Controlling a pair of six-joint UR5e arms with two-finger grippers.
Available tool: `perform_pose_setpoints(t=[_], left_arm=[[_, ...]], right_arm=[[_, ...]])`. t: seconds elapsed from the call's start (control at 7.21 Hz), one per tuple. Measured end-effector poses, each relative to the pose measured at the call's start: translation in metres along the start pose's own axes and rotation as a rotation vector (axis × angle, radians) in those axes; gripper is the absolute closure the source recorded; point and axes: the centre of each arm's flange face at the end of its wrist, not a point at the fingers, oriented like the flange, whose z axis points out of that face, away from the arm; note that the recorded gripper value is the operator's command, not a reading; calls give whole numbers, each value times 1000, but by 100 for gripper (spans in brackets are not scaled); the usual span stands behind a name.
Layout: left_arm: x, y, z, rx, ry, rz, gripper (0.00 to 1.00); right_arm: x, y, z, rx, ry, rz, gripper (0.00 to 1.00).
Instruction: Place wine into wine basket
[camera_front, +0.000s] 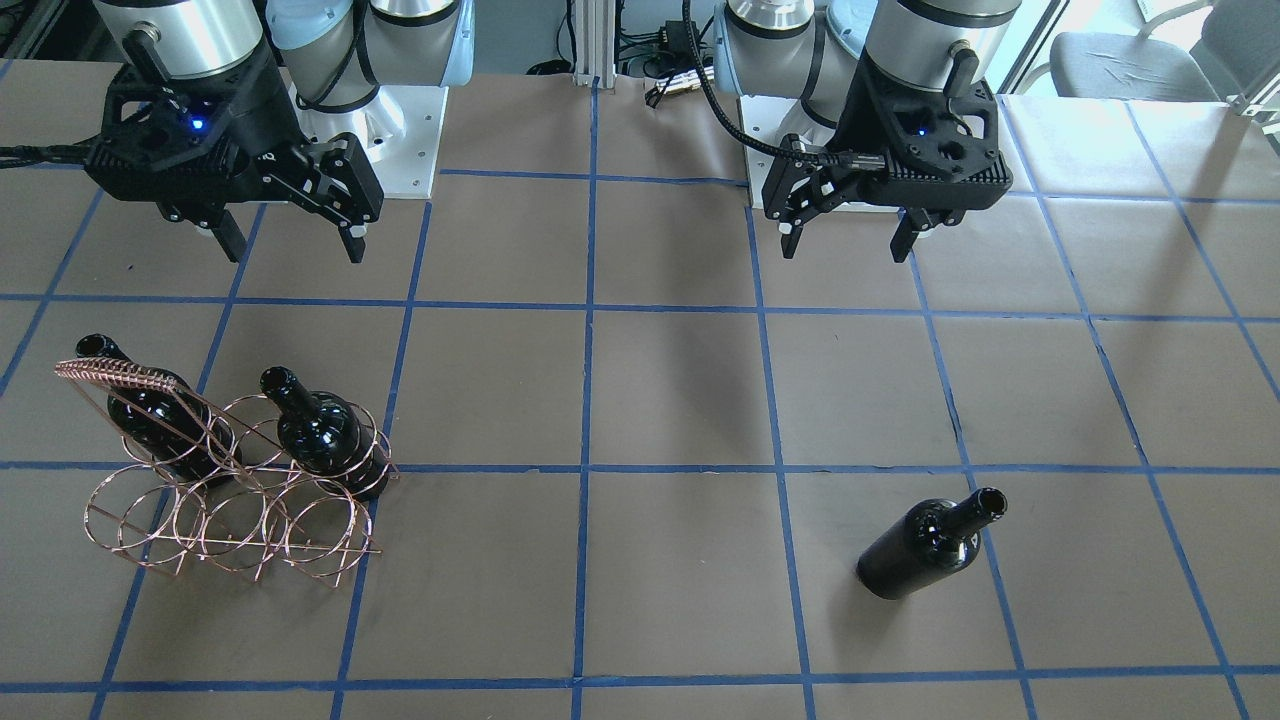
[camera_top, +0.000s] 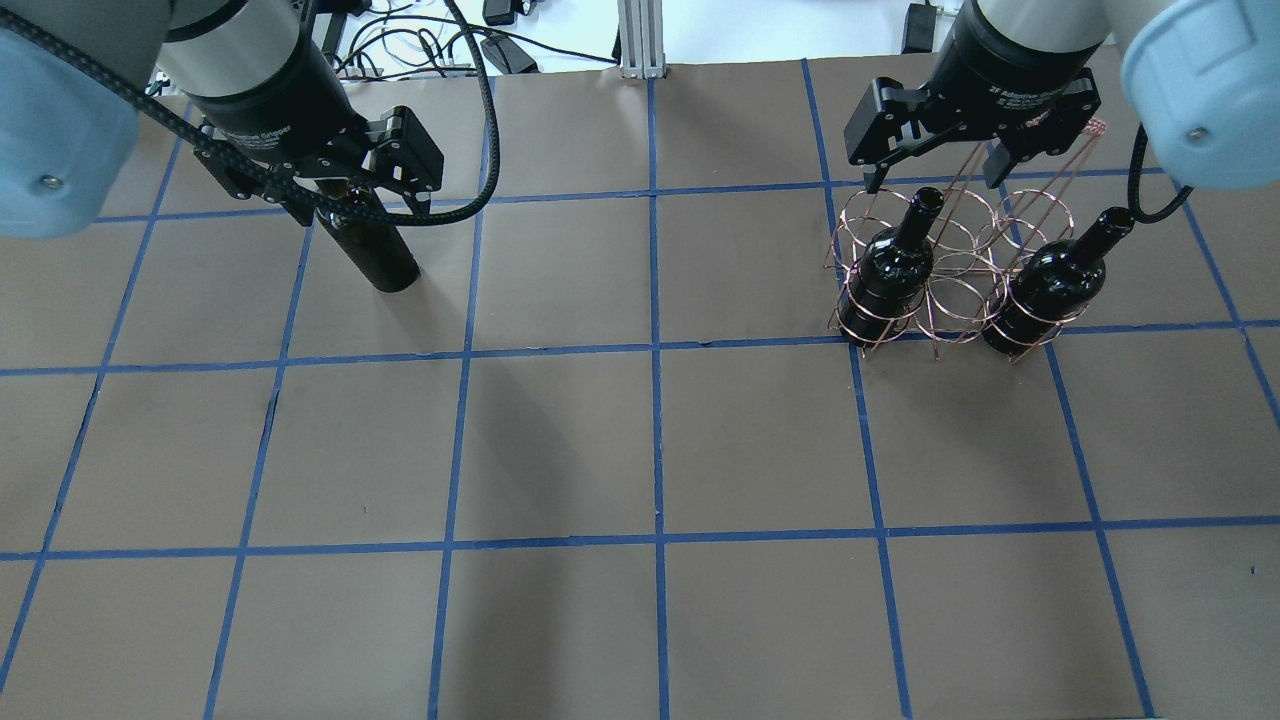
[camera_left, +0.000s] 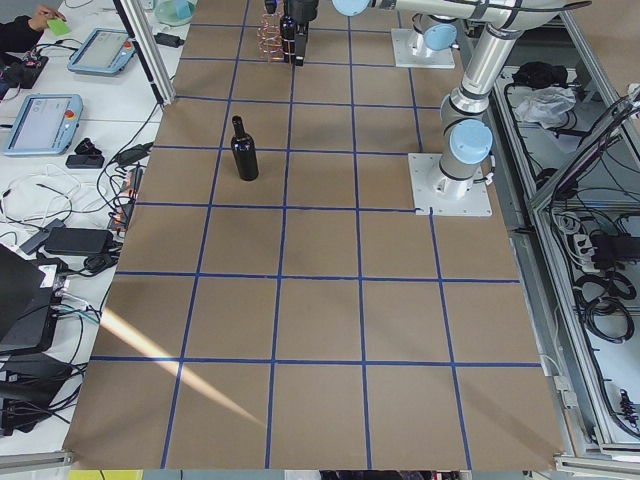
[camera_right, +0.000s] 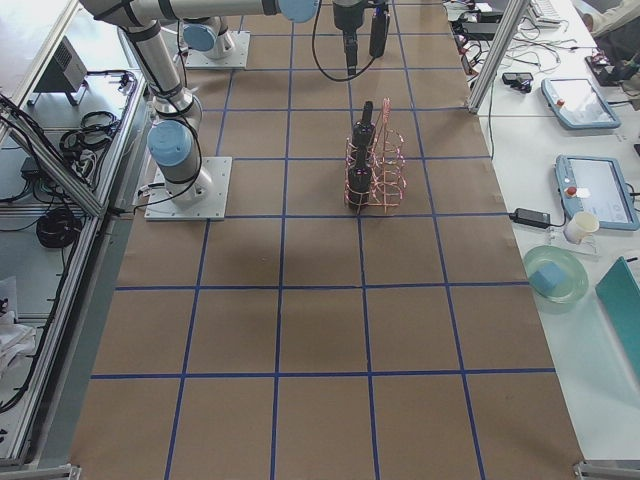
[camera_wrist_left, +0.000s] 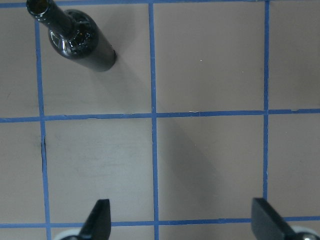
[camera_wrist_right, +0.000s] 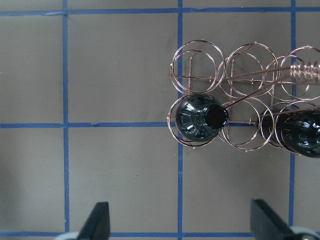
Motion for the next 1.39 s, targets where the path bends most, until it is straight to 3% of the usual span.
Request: perform_pose_setpoints(t=[0.28, 0.55, 0.69, 0.97, 1.39], left_arm=[[-18, -8, -7, 21, 5, -2, 0], [-91, -38, -2, 61, 23, -32, 0], [-120, -60, 18, 72, 20, -56, 0], [-145, -99, 78, 28, 30, -75, 0], [-153, -142, 144, -10, 37, 0, 0]], right_arm=[[0, 0, 1, -1, 0, 0, 0], [0, 1, 0, -2, 0, -1, 0], [0, 1, 1, -5, 0, -1, 0], [0, 1, 1, -8, 1, 0, 0], [0, 1, 1, -7, 0, 0, 0]])
